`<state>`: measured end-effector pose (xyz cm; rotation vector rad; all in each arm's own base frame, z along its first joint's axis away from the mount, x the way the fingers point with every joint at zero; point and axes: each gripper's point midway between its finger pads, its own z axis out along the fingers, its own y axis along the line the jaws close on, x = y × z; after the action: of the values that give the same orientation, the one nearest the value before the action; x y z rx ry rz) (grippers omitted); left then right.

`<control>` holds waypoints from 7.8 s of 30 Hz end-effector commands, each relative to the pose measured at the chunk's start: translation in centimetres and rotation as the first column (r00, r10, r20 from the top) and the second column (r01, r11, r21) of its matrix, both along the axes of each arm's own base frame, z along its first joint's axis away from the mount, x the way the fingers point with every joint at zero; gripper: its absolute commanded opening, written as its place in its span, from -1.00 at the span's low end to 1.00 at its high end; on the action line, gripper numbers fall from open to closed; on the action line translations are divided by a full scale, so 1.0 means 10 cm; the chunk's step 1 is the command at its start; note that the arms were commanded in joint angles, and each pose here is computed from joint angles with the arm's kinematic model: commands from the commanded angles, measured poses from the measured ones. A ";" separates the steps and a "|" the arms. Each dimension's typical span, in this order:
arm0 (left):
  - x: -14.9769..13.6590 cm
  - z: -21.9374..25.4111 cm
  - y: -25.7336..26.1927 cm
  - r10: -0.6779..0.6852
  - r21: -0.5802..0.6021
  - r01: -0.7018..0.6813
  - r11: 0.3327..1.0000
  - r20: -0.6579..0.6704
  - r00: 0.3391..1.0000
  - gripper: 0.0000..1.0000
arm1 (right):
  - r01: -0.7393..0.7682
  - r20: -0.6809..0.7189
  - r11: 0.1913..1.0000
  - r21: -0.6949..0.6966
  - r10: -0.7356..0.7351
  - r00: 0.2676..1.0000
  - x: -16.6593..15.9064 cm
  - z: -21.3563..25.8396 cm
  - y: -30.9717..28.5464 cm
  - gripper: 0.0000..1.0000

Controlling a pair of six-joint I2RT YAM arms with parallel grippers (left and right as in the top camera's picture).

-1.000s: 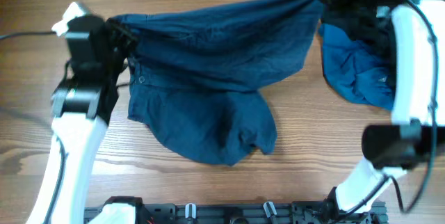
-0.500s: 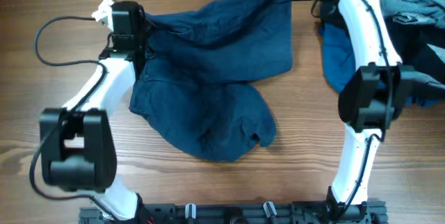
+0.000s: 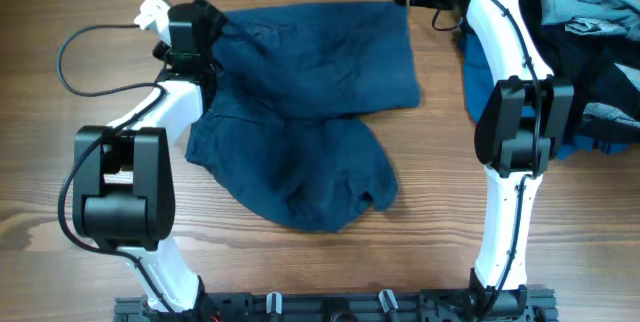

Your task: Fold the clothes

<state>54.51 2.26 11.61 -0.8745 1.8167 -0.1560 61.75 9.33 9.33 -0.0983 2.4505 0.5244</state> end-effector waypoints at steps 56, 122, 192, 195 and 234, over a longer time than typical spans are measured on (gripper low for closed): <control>-2.46 -1.24 -0.21 -0.201 -0.193 0.057 0.980 -0.922 0.330 -0.92 | 0.113 -0.403 0.993 -0.042 -0.121 0.907 -3.03 1.67 0.00 0.41; -2.19 -1.26 -0.32 -0.255 -0.246 0.078 0.966 -0.867 0.428 -0.92 | 0.228 -0.334 0.943 0.242 -0.140 0.932 -3.16 0.29 0.33 -0.91; -2.13 -1.25 -0.29 -0.246 -0.229 0.092 0.969 -0.859 0.449 -0.92 | -0.041 -0.429 0.993 0.108 0.084 0.899 -3.61 0.48 0.44 -0.91; -2.13 -1.25 -0.29 -0.246 -0.229 0.092 0.969 -0.859 0.449 -0.92 | -0.047 -0.433 0.992 0.114 0.092 0.897 -3.62 0.48 0.44 -0.92; -2.14 -1.25 -0.29 -0.243 -0.225 0.095 0.970 -0.862 0.445 -0.92 | 0.230 -0.389 0.898 0.375 -0.072 0.918 -3.28 0.04 0.66 -0.92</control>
<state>33.44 -0.61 -0.25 -0.9363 2.9309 0.0836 26.37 15.75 5.55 0.6421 2.6623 1.1237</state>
